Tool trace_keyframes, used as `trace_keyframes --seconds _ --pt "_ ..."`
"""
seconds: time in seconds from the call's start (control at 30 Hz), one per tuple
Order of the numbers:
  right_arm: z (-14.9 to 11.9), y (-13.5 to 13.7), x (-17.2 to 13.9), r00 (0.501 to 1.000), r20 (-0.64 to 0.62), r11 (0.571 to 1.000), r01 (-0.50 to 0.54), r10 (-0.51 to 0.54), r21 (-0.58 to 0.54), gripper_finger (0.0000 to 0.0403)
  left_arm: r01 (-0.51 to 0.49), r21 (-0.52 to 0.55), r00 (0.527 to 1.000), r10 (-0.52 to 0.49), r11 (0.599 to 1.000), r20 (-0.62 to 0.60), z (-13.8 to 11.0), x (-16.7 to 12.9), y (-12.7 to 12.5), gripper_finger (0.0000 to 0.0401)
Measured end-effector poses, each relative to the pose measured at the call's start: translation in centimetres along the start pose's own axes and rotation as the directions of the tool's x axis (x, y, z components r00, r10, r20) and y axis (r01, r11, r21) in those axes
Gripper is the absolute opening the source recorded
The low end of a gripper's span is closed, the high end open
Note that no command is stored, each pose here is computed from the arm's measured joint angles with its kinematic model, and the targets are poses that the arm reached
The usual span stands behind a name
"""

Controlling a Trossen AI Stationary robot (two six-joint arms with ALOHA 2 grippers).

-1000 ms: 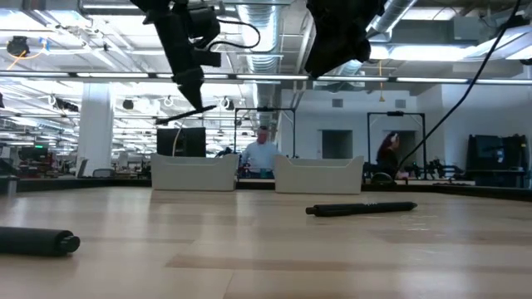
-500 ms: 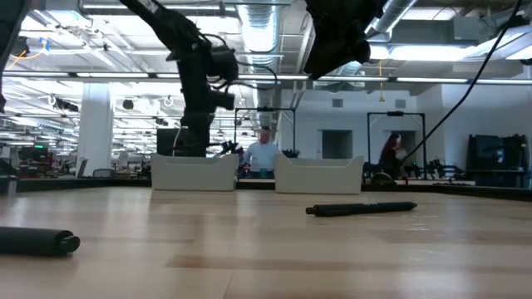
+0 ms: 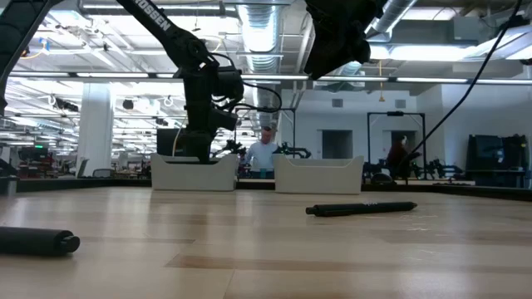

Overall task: Sort pens & pencils
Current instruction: Put the top left black pen into the left gray bin, then put the top black pen into the left gray bin

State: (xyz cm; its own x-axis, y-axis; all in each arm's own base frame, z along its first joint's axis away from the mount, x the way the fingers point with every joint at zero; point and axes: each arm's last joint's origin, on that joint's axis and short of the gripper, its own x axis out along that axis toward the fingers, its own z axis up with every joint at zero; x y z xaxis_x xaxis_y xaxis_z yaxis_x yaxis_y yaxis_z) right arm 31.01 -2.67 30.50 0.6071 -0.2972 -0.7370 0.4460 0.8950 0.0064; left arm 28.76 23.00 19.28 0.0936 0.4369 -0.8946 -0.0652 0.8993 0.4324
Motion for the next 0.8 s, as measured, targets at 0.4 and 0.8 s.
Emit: trace_keyframes --seconds 0.4,0.8 --pt "0.00 0.00 0.00 1.000 0.000 1.000 0.000 0.000 0.000 0.0164 0.006 -0.019 1.000 -0.005 1.000 0.013 0.13 -0.04 -0.06 0.0049" --pt "0.00 0.00 0.00 1.000 0.000 1.000 0.000 0.000 0.000 0.0164 0.076 -0.014 0.995 -0.075 0.997 0.064 0.25 -0.07 -0.27 0.0085"
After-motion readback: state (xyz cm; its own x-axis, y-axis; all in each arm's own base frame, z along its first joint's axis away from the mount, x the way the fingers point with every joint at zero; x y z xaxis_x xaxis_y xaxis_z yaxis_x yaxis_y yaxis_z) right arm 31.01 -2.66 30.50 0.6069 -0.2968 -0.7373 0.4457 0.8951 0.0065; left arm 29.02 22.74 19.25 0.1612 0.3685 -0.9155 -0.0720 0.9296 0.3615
